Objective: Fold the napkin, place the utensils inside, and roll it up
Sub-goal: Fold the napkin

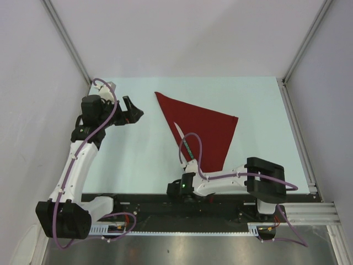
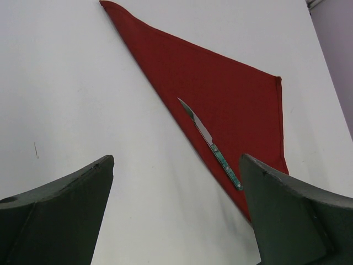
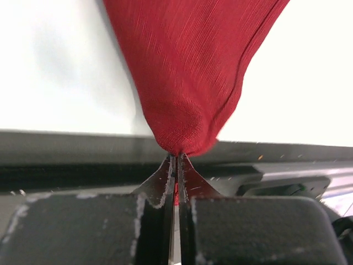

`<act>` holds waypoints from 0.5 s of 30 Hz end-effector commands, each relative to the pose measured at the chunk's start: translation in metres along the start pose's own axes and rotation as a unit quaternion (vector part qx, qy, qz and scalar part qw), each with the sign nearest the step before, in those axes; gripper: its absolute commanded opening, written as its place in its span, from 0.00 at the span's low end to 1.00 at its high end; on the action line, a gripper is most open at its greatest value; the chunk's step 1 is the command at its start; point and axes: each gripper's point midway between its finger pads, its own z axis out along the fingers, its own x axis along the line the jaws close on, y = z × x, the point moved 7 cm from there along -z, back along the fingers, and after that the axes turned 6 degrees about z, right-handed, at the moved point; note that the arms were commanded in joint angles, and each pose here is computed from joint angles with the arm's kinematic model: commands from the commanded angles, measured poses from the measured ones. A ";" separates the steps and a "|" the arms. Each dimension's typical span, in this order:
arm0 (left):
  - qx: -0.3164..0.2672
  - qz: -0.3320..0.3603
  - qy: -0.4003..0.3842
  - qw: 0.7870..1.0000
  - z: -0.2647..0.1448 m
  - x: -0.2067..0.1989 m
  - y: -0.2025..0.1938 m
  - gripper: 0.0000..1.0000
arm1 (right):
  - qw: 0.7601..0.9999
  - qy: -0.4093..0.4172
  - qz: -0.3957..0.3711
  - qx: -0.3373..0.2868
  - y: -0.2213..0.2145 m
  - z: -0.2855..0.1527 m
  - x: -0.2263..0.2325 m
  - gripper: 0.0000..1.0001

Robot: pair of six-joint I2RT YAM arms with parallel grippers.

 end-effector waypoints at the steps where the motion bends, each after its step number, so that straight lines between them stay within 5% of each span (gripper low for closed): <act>1: -0.023 0.004 -0.010 1.000 -0.002 -0.002 0.008 1.00 | 0.997 -0.015 -0.002 -0.078 0.047 -0.013 -0.018 0.00; 15: -0.024 0.005 -0.013 1.000 -0.003 -0.003 0.008 1.00 | 0.979 -0.007 -0.026 -0.203 0.190 0.009 -0.011 0.00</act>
